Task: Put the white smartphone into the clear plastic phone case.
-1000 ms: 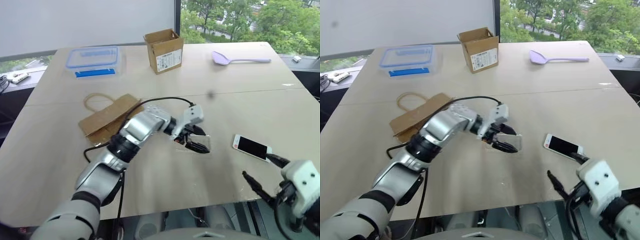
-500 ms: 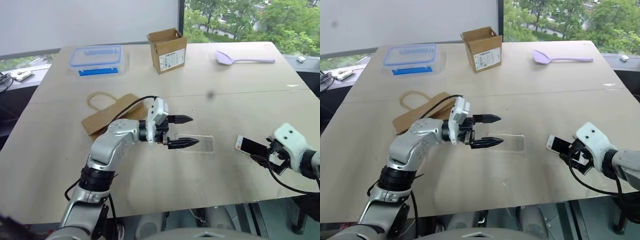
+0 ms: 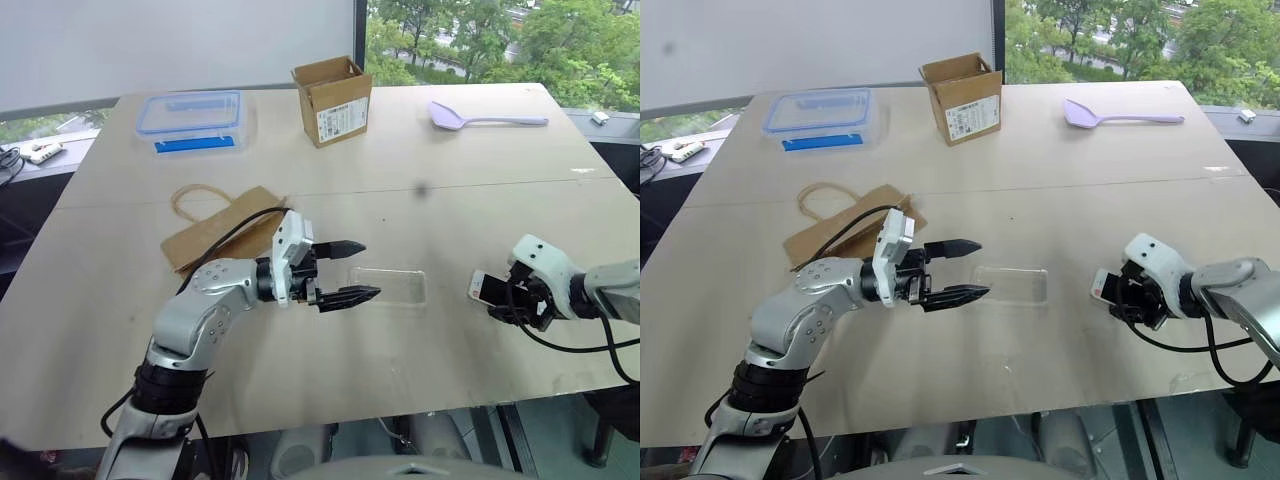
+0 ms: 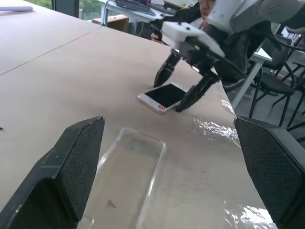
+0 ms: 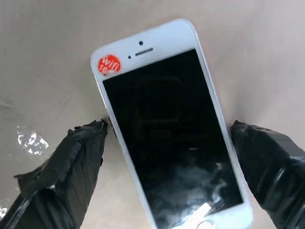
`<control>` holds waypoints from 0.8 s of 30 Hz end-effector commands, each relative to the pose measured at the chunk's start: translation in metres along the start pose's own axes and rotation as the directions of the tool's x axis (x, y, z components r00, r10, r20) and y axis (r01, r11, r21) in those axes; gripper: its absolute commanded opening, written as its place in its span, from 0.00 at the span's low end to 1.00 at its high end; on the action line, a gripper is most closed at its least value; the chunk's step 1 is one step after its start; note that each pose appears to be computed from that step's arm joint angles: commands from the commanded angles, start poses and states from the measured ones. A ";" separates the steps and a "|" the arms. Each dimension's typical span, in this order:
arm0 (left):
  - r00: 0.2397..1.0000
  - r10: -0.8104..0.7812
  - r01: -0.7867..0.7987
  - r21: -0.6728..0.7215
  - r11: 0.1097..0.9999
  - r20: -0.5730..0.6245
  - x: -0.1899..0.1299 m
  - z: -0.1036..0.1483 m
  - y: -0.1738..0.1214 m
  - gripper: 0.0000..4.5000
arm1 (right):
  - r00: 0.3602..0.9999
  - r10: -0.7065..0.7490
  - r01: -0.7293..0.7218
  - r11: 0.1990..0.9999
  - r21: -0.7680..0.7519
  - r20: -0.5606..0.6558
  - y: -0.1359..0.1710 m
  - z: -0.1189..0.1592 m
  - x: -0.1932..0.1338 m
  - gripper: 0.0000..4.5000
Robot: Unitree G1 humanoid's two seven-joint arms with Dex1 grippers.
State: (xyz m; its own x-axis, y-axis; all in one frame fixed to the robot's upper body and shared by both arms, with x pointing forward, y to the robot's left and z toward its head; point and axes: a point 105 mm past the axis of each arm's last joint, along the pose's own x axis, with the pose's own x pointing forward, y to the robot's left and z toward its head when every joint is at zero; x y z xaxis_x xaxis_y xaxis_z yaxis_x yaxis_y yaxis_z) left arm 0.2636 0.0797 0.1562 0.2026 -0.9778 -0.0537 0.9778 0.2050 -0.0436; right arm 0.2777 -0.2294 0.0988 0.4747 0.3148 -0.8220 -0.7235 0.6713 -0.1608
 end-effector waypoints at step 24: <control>0.987 -0.016 0.030 0.090 0.996 -0.159 -0.045 -0.009 -0.006 1.00 | 0.994 -0.007 0.038 0.960 -0.278 0.111 0.016 0.051 -0.025 0.64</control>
State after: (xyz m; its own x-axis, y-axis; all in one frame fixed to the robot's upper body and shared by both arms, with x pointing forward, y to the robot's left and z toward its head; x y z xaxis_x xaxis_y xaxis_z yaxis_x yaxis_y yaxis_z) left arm 0.2478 0.1201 0.1466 0.1550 -0.9651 -0.2112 0.9875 0.1573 0.0060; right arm 0.2778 -0.2104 0.1158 0.4749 0.3544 -0.8055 -0.8100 0.5339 -0.2427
